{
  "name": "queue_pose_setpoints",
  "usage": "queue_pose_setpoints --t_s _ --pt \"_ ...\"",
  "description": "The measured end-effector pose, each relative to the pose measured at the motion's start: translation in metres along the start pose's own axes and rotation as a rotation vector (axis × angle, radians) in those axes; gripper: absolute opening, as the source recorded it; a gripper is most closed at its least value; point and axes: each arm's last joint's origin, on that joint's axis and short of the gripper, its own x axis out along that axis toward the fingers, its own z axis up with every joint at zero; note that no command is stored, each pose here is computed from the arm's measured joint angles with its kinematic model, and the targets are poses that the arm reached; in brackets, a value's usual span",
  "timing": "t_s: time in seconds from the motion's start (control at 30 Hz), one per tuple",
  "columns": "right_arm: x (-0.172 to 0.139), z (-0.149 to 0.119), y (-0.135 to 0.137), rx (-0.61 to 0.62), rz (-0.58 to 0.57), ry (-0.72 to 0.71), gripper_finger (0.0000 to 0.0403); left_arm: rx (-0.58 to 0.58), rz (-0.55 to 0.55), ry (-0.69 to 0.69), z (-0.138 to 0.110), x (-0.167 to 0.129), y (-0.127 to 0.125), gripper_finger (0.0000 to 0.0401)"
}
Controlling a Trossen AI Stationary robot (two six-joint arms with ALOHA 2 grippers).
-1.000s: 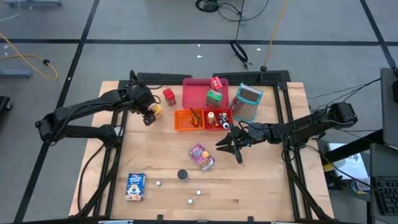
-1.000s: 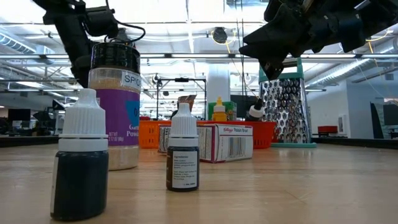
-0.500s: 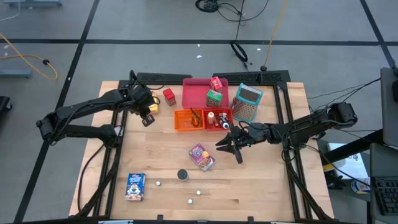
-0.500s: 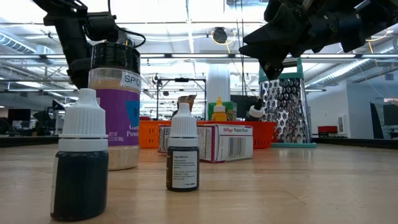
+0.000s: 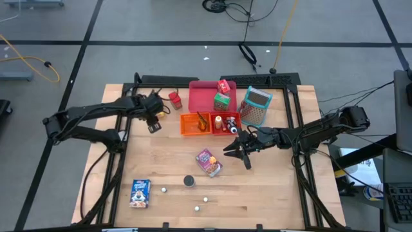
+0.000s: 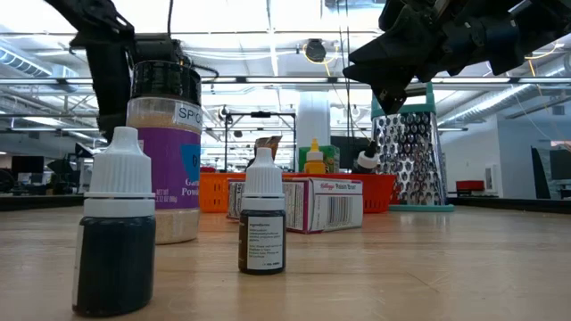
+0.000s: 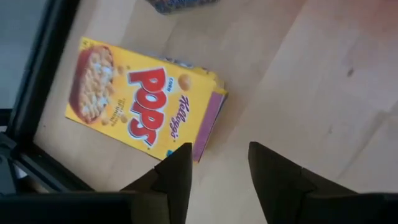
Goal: Pick & Place Kitchen Items
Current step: Put the yellow cereal box into the pink bin
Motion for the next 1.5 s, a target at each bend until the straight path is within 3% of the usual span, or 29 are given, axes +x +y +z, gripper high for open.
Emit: queue_pose_setpoints --t_s 0.43,0.6,0.7,0.8,0.97,1.1,1.5 --pt "0.000 0.000 0.000 0.001 0.000 0.005 0.0089 0.105 0.051 0.115 0.014 0.041 -0.007 0.0163" --pt "0.000 -0.001 0.000 -0.003 -0.003 0.011 0.0089 0.138 0.176 0.199 0.013 0.056 -0.006 0.0163" --pt "0.000 -0.001 0.000 -0.006 -0.004 0.012 0.0089 0.174 0.185 0.237 0.013 0.065 -0.008 0.0159" --pt "0.000 -0.001 0.000 -0.006 -0.004 0.012 0.0089 0.214 0.197 0.279 0.014 0.074 -0.010 0.0129" --pt "0.000 -0.002 0.000 -0.006 -0.004 0.015 0.0089 0.237 0.268 0.330 0.013 0.088 -0.011 0.0020" --pt "0.000 -0.002 0.000 -0.006 -0.003 0.016 0.0089 0.222 0.299 0.324 0.014 0.087 -0.010 0.0008" --pt "0.000 -0.001 -0.001 -0.006 -0.005 0.015 0.0089 0.172 0.198 0.216 0.011 0.049 -0.016 0.0000"
